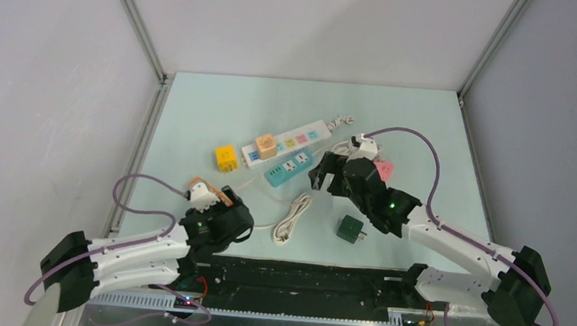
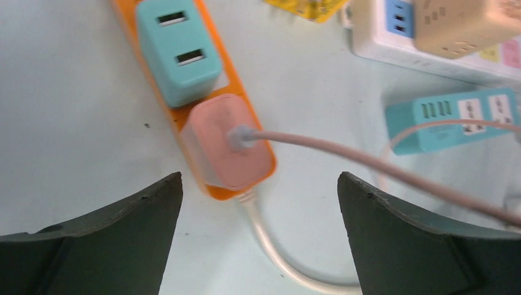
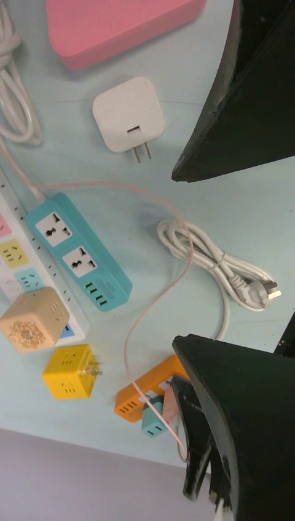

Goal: Insert the plug
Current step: Move the socket to the center of the board, then pick up the plug from the center of the board.

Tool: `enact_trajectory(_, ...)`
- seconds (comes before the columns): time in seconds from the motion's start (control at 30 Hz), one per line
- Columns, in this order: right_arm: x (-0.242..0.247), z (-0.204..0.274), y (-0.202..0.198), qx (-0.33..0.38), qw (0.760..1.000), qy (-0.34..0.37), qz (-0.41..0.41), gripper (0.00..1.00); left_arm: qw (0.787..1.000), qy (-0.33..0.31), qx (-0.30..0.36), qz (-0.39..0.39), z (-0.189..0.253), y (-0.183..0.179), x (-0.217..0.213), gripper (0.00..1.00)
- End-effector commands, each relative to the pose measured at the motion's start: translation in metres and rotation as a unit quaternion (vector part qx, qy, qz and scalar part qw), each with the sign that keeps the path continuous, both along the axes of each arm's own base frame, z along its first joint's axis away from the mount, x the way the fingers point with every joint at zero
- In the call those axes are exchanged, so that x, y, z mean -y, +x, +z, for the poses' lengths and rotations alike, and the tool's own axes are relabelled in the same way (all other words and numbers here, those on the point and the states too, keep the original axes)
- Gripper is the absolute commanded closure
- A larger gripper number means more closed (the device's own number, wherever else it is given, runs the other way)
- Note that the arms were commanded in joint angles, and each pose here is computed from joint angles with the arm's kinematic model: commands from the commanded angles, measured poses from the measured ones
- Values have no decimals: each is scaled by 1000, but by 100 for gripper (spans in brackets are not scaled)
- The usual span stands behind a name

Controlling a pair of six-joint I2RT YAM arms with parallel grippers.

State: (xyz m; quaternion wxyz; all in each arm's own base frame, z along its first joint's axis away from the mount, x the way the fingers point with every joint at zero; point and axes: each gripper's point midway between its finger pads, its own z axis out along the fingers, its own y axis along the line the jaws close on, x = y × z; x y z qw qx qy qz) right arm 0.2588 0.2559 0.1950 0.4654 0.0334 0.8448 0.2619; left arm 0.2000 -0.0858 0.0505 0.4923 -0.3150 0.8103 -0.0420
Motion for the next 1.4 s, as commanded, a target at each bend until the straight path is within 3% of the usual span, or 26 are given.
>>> enact_trajectory(0.0, 13, -8, 7, -19, 1000, -7, -19, 1, 999, 6, -1, -51, 25, 3, 14, 0)
enact_trajectory(0.23, 44, -32, 20, -59, 996, -39, -54, 1, 990, -29, -31, -133, 38, -22, 20, 0)
enact_trajectory(0.43, 61, -53, 35, -94, 992, -46, -75, 9, 984, -58, 10, -169, 101, -29, 16, 0)
enact_trajectory(0.6, 64, -65, 40, -113, 990, -47, -76, 20, 981, -32, 59, -183, 158, -23, 7, 0)
enact_trajectory(0.8, 68, -88, 44, -145, 984, -60, -79, 20, 983, 21, 106, -151, 200, -12, -14, 0)
enact_trajectory(0.97, 75, -104, 45, -164, 979, -79, -91, 20, 985, 71, 92, -128, 215, 3, -17, 0)
enact_trajectory(1.13, 77, -96, 35, -144, 979, -109, -95, 20, 985, 87, 21, -146, 198, 28, 5, 0)
enact_trajectory(1.37, 81, -106, 17, -165, 976, -114, -84, 19, 985, 58, 6, -160, 191, 53, 15, 0)
